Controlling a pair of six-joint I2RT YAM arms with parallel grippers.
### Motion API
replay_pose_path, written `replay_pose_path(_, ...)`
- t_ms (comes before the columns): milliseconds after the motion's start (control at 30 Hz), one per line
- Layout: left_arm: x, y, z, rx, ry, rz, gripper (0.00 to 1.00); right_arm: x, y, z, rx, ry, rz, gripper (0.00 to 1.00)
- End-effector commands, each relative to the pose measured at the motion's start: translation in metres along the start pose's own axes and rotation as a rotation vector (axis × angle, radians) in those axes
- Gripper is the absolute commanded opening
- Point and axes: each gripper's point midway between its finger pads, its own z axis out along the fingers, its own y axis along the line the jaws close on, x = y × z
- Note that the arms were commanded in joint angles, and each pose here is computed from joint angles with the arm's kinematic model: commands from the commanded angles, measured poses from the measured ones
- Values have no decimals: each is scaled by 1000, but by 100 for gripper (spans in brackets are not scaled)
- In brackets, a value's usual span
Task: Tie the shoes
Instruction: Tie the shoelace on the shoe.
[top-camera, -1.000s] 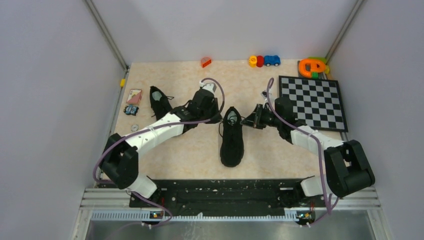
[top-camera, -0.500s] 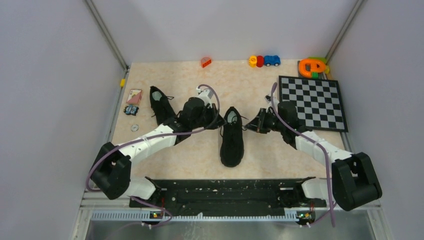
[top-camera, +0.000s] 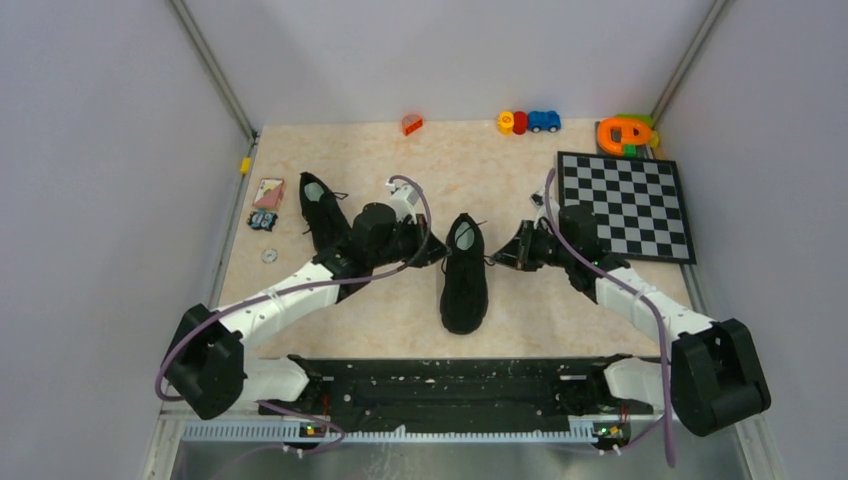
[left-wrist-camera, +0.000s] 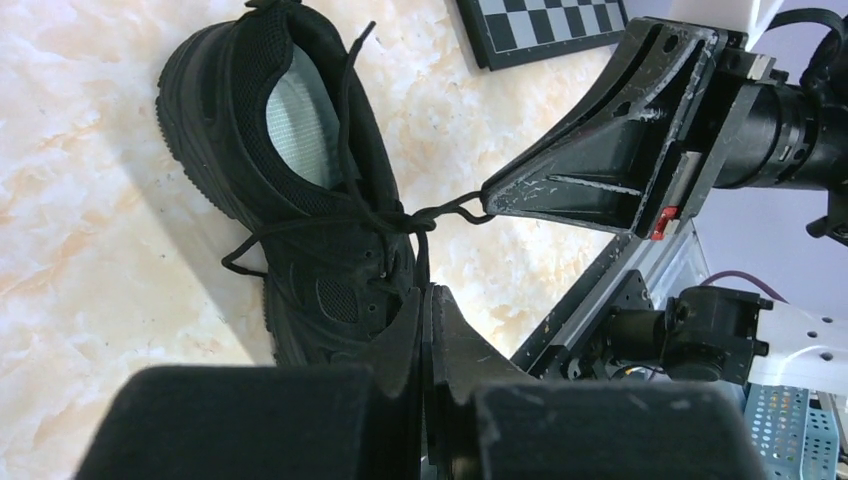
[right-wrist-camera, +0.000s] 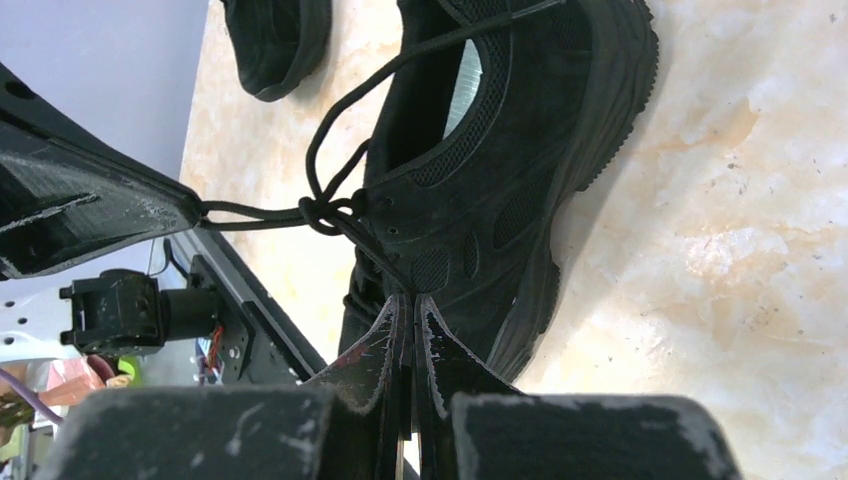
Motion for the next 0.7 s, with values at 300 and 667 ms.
replay_pose_path(300,28,55,20,-108,14,-26,0,-1,-41,12,167,-24,27,0)
replay_pose_path(667,30,83,21,-159,-43,-45,0,6,-72,13,261,-31,44,0)
